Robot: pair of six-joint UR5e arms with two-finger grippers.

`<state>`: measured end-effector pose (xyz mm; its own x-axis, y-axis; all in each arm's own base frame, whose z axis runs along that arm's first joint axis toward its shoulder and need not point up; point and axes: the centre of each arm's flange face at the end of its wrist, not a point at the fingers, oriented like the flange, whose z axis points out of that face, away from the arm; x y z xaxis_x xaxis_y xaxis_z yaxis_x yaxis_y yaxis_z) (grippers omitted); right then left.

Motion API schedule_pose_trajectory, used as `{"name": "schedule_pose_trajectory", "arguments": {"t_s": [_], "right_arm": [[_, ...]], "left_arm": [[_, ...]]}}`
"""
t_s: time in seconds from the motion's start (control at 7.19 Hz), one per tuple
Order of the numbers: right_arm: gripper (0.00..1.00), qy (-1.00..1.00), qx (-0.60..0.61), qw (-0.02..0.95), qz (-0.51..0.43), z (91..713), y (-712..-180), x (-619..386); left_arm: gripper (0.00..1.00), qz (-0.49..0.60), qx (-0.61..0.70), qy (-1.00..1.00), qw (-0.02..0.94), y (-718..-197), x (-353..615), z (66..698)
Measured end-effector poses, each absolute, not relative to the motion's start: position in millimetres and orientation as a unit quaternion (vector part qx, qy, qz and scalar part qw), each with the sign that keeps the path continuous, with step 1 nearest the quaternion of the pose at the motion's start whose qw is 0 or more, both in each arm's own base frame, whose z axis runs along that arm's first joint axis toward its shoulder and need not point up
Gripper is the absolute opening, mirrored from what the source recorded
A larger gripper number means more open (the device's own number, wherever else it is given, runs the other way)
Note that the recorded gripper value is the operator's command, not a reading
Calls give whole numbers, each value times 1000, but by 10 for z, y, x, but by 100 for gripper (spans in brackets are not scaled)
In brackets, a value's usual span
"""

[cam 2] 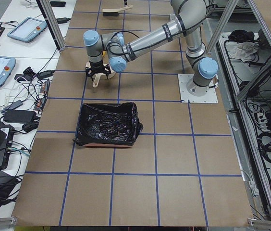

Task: Sweep and dump trash into bin
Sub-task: 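Close the right gripper on the white brush handle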

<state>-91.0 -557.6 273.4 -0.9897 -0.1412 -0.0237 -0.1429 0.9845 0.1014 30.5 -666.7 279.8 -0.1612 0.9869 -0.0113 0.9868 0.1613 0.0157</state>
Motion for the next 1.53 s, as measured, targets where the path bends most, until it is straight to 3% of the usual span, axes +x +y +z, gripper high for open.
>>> {"name": "schedule_pose_trajectory", "arguments": {"t_s": [0.42, 0.97, 1.25, 1.53], "right_arm": [[96, 996, -55, -3, 74, 2545, -5578, -807], [75, 995, -53, -3, 80, 2335, -5652, -833], [59, 995, -53, -3, 80, 2323, -5659, -836], [23, 996, -51, -3, 78, 2332, -5667, -836]], "left_arm": [[100, -18, 677, 736, 12, -6826, 127, 2664], [100, -22, 685, 728, 12, -6926, 64, 2521], [100, -19, 683, 730, 11, -6934, 90, 2473], [100, -13, 676, 736, 8, -6935, 193, 2401]]}}
